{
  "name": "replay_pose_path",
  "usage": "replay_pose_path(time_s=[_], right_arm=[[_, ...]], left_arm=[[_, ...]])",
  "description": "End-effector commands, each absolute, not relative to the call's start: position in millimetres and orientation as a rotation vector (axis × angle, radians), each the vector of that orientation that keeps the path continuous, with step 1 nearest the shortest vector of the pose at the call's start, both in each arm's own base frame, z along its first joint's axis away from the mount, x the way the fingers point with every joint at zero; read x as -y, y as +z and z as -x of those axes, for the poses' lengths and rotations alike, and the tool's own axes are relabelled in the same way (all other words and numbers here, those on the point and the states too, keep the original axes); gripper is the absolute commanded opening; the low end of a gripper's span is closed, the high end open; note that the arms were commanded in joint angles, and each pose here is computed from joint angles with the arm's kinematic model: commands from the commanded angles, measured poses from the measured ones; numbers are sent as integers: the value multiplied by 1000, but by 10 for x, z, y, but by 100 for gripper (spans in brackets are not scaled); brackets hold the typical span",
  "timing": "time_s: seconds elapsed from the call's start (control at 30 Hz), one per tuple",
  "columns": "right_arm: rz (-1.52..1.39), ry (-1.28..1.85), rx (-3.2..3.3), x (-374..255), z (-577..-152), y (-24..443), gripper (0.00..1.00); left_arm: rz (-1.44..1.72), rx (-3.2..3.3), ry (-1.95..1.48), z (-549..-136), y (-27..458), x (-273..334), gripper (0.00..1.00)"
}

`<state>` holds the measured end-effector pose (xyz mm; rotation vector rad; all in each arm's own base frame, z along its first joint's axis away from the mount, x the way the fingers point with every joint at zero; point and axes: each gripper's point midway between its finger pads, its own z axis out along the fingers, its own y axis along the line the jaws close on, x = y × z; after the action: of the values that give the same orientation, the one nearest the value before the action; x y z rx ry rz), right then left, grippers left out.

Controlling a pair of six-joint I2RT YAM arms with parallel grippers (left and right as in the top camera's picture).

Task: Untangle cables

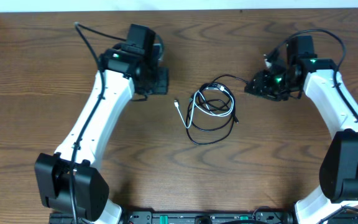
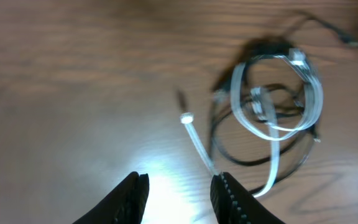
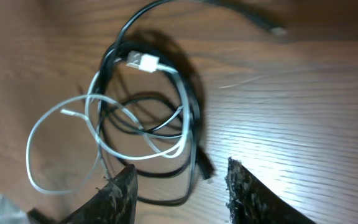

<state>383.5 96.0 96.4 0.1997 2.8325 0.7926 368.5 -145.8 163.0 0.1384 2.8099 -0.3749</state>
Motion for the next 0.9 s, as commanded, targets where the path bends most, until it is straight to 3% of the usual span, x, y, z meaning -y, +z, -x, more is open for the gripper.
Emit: replay_pose_path(time_s=[0.0, 0.17, 0.37, 0.87], right_arm=[[-315, 736, -2815, -725, -3884, 987, 44], [-404, 721, -2796, -463, -3906, 982, 44], [-439, 708, -2798, -285, -3874, 968, 45], [-396, 703, -2812, -296, -3843, 960, 49]], left_arm=[[-363, -2758, -460, -3652, 1647, 1855, 40], [-617, -2645, -496, -3631, 1590, 2442, 44], [-812, -2634, -516, -3509, 1153, 3009, 44], [-952, -2621, -520, -3455, 359, 3574, 44]])
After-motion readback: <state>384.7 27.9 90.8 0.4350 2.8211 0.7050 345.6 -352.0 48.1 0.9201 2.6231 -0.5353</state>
